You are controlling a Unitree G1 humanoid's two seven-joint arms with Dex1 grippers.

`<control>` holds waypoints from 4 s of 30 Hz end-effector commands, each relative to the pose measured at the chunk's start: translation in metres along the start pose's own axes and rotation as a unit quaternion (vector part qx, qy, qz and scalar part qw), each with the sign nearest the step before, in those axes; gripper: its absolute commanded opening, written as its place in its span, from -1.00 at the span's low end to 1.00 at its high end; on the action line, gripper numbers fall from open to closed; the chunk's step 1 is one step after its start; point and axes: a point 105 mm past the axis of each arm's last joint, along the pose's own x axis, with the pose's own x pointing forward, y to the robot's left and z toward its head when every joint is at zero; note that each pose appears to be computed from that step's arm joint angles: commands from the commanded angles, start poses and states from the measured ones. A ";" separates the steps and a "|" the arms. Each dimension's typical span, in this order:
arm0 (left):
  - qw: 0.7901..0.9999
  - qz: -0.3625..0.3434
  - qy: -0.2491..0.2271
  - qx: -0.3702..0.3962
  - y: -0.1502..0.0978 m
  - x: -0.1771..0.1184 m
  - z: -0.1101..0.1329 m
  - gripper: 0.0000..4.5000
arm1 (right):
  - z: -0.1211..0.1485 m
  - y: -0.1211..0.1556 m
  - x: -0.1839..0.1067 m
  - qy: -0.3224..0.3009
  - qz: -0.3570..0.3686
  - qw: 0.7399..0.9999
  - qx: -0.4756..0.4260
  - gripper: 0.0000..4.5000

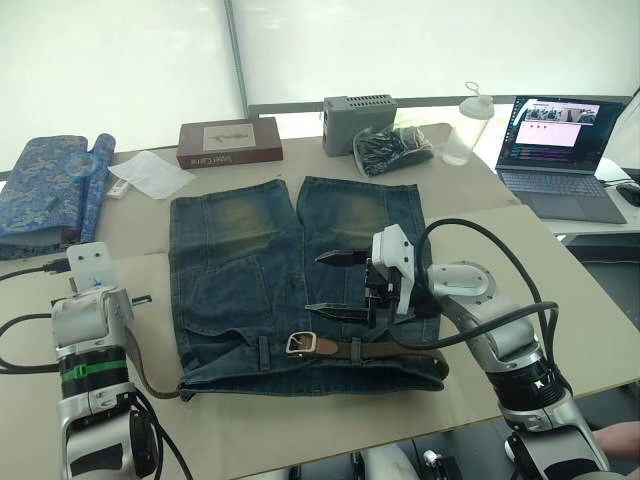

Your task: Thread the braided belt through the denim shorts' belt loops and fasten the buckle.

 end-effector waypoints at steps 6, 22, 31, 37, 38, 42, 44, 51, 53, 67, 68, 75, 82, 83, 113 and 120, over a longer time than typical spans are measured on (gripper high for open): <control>0.998 0.006 -0.045 0.033 0.009 -0.028 0.011 -0.16 | 0.010 -0.003 -0.001 -0.018 0.009 1.000 -0.007 1.00; 0.986 0.152 -0.042 0.055 0.031 -0.021 0.003 0.98 | 0.010 -0.002 0.001 -0.016 0.017 1.000 -0.005 1.00; 0.997 0.058 -0.053 0.006 0.007 -0.011 0.010 0.98 | 0.010 -0.001 0.000 -0.012 0.015 1.000 -0.004 1.00; 0.997 0.027 -0.067 0.010 -0.001 -0.012 0.017 0.98 | 0.010 -0.001 0.000 -0.012 0.014 1.000 -0.005 1.00; 0.997 0.015 -0.070 0.011 -0.004 -0.013 0.018 0.98 | 0.010 -0.001 0.000 -0.012 0.014 1.000 -0.005 1.00; 0.997 -0.002 -0.079 0.012 -0.010 -0.015 0.021 0.98 | 0.009 -0.001 0.000 -0.010 0.014 1.000 -0.006 1.00; 0.996 -0.015 -0.089 0.018 -0.013 -0.017 0.024 0.98 | 0.009 -0.002 0.000 -0.010 0.014 1.000 -0.006 1.00; 0.993 -0.037 -0.106 0.027 -0.024 -0.027 0.031 0.98 | 0.008 -0.001 0.000 -0.010 0.015 1.000 -0.005 1.00; 0.993 -0.041 -0.105 0.029 -0.028 -0.029 0.030 0.98 | 0.008 -0.001 0.000 -0.010 0.016 1.000 -0.005 1.00; 0.992 0.074 -0.072 0.079 -0.003 -0.016 0.011 0.98 | 0.009 0.000 -0.001 -0.011 0.020 1.000 -0.001 1.00; 0.991 0.081 -0.073 0.080 -0.002 -0.016 0.011 0.98 | 0.009 0.000 -0.001 -0.011 0.020 1.000 -0.001 1.00; 0.990 0.107 -0.073 0.061 0.000 -0.010 0.006 0.98 | 0.009 -0.001 -0.001 -0.013 0.021 1.000 -0.002 1.00; 0.993 0.121 0.004 0.002 0.012 0.003 -0.032 0.42 | 0.009 -0.001 0.000 -0.013 0.020 1.000 -0.003 1.00; 0.993 0.119 0.017 -0.009 0.012 0.005 -0.038 0.20 | 0.009 -0.001 -0.001 -0.013 0.020 1.000 -0.003 1.00; 0.964 -0.212 -0.148 -0.063 -0.048 -0.062 0.004 -0.98 | 0.008 -0.007 -0.004 -0.010 0.007 1.000 -0.003 1.00; 0.879 -0.432 -0.189 0.063 -0.080 -0.129 0.011 -0.98 | 0.007 -0.007 -0.005 -0.010 -0.001 1.000 0.021 1.00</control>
